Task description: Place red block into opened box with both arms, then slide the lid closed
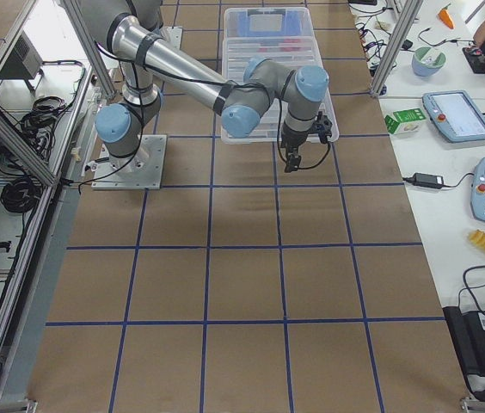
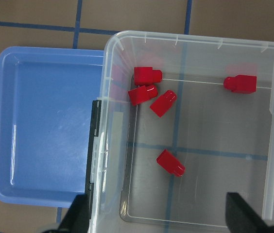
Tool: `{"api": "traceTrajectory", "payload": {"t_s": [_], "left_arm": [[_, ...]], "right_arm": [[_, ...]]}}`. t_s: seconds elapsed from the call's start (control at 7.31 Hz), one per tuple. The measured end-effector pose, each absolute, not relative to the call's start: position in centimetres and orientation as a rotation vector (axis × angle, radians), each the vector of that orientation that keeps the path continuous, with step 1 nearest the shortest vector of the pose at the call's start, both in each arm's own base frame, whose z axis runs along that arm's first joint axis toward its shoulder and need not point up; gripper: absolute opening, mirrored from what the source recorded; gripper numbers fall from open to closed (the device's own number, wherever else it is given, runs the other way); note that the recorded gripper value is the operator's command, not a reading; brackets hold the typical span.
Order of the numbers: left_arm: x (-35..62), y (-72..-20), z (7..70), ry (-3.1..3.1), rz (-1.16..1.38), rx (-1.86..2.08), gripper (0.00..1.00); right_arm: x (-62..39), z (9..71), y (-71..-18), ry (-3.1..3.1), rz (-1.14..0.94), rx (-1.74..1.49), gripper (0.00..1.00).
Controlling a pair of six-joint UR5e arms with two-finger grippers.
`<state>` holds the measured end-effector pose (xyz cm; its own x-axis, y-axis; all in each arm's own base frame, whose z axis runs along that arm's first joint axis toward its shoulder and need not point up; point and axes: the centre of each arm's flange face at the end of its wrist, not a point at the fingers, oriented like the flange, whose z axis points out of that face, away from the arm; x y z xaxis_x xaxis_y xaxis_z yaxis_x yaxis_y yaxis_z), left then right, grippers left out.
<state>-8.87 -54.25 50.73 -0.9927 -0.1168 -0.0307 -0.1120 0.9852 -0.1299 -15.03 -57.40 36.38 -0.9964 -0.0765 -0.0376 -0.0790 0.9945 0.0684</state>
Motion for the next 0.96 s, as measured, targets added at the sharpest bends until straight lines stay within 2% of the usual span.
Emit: {"api": "traceTrajectory", "payload": {"t_s": [0.96], "left_arm": [[-8.9, -53.9, 50.4, 3.091, -0.189, -0.176, 1.0]], "right_arm": [[-9.3, 34.4, -58.0, 3.083, 0.119, -0.112, 1.0]]}}
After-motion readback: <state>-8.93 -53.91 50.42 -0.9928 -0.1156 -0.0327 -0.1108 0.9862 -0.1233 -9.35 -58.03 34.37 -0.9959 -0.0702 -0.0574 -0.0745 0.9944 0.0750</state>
